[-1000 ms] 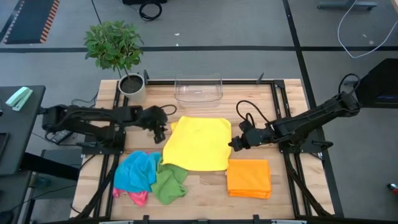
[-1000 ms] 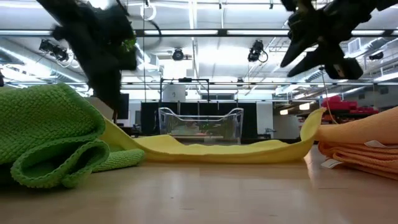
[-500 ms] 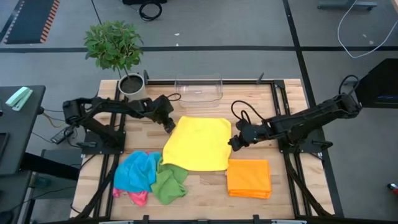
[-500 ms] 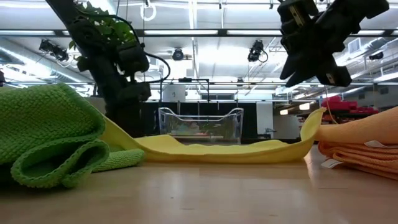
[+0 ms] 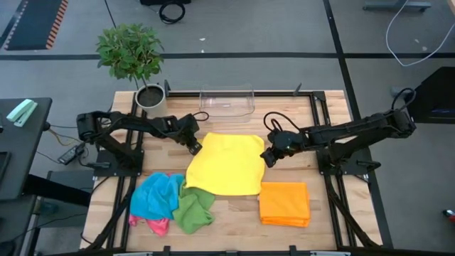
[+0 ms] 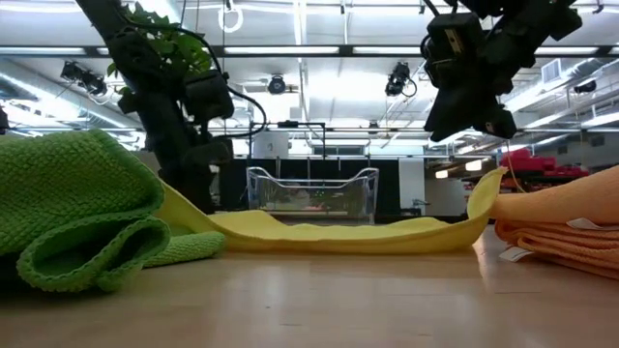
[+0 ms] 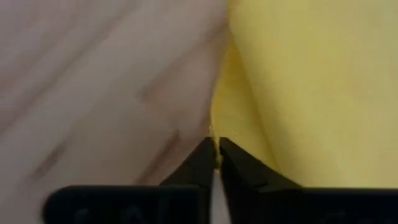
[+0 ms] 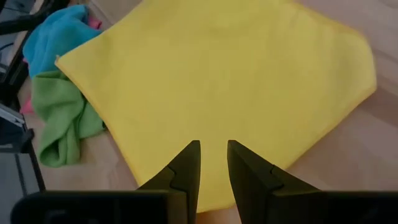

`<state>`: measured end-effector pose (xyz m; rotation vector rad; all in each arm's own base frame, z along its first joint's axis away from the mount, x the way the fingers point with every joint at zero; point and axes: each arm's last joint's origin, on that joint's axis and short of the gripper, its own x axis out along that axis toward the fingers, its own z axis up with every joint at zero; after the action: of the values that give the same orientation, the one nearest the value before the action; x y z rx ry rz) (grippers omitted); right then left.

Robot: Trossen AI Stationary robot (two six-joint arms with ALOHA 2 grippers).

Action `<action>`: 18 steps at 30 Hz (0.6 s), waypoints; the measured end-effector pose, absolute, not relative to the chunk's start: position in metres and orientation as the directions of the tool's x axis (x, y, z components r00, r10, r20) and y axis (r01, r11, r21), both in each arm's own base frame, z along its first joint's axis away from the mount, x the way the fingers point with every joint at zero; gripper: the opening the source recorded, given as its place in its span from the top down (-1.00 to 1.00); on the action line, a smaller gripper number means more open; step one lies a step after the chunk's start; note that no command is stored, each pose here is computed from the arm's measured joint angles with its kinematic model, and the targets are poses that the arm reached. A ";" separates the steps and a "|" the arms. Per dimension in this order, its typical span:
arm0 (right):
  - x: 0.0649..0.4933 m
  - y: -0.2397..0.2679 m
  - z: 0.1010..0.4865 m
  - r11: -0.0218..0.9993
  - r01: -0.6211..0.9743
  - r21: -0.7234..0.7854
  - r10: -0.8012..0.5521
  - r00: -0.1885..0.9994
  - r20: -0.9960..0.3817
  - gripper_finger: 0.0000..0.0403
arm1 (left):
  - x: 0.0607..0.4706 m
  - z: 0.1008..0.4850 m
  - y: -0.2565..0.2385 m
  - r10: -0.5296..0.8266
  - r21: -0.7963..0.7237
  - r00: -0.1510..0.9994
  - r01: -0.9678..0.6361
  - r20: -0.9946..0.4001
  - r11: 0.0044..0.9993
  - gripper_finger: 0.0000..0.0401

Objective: Fold microfiber towels
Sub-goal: Fold the yellow towel on the table

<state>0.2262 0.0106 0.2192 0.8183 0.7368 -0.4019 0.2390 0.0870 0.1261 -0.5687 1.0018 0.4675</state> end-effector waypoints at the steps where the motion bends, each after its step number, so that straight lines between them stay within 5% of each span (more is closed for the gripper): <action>1: 0.226 0.009 0.219 0.638 0.580 0.506 -0.048 0.686 -0.726 0.57 | 0.237 0.129 0.086 0.104 -0.230 0.465 -0.605 -0.879 0.763 0.92; 7: 0.227 0.005 0.218 0.663 0.573 0.481 -0.059 0.681 -0.730 0.57 | 0.240 0.160 0.089 0.157 -0.105 0.397 -0.563 -0.905 0.819 0.96; 13: 0.233 -0.013 0.203 0.658 0.643 0.391 -0.132 0.609 -0.782 0.63 | 0.252 0.199 0.107 0.369 0.188 0.284 -0.508 -0.885 0.841 0.93; 18: 0.236 -0.045 0.184 0.592 0.729 0.345 -0.153 0.521 -0.840 0.64 | 0.261 0.233 0.123 0.436 0.213 0.314 -0.549 -0.843 0.808 0.84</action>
<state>0.2356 -0.0447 0.1840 0.7670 0.8667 -0.5949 0.2608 0.1228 0.2334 -0.1213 1.0693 0.6512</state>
